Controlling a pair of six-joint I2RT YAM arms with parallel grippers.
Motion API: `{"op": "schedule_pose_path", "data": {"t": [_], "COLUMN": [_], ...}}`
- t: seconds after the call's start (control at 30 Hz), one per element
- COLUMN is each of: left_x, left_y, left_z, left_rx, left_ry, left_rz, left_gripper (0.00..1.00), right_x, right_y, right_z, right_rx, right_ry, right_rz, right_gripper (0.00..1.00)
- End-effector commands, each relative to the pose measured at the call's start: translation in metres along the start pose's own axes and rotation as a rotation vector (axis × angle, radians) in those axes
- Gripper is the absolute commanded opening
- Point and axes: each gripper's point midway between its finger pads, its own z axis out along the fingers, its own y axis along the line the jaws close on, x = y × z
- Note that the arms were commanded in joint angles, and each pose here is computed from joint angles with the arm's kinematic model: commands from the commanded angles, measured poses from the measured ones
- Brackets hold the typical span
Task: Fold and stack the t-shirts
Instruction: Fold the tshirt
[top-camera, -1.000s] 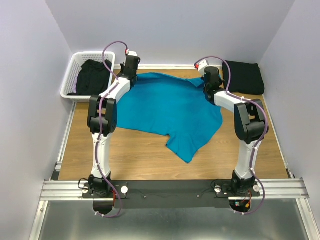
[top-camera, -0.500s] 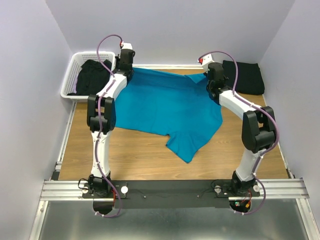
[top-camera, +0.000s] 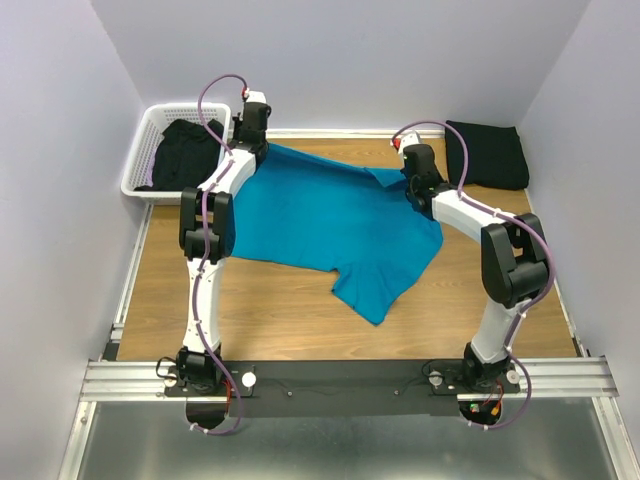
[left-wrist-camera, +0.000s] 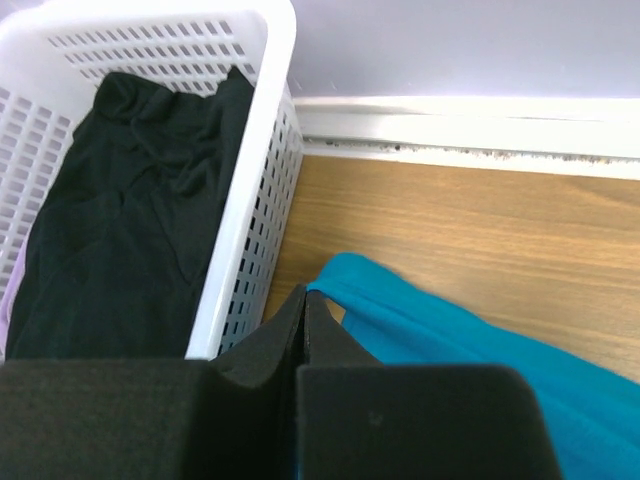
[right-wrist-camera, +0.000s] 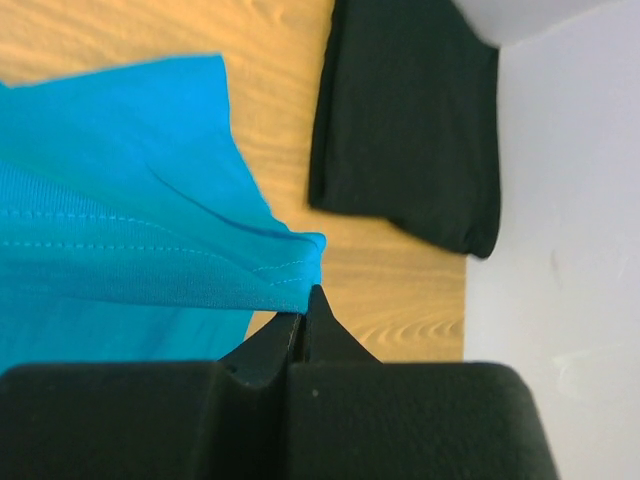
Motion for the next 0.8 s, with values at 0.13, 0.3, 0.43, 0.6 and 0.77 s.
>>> {"op": "schedule_pose_path", "data": {"t": [0.13,0.3,0.43,0.6,0.77], "left_x": [0.011,0.027,0.043,0.058,0.064], "left_y": [0.003,0.002,-0.001,-0.005,-0.001], "left_z": [-0.003,-0.008,-0.008,-0.006,-0.007], "left_rx": [-0.001,0.002,0.003,0.007,-0.016], "left_ry": [0.038,0.091,0.134,0.184,0.196], "left_rz": [-0.022,-0.038,-0.046,-0.059,-0.051], "left_gripper": [0.05,0.05,0.05,0.06,0.07], "right_x": [0.020,0.031,0.039,0.047,0.057], "right_y": [-0.010,-0.017,-0.010,0.018,0.053], "right_z": [-0.016,-0.021,-0.029,-0.039,-0.048], "right_rx": [0.058,0.106,0.070,-0.030,-0.138], "right_ry": [0.079,0.124,0.155,0.190,0.239], "right_rz": [0.076,0.106,0.148,0.196,0.204], "right_gripper": [0.00,0.01,0.01,0.01,0.01]}}
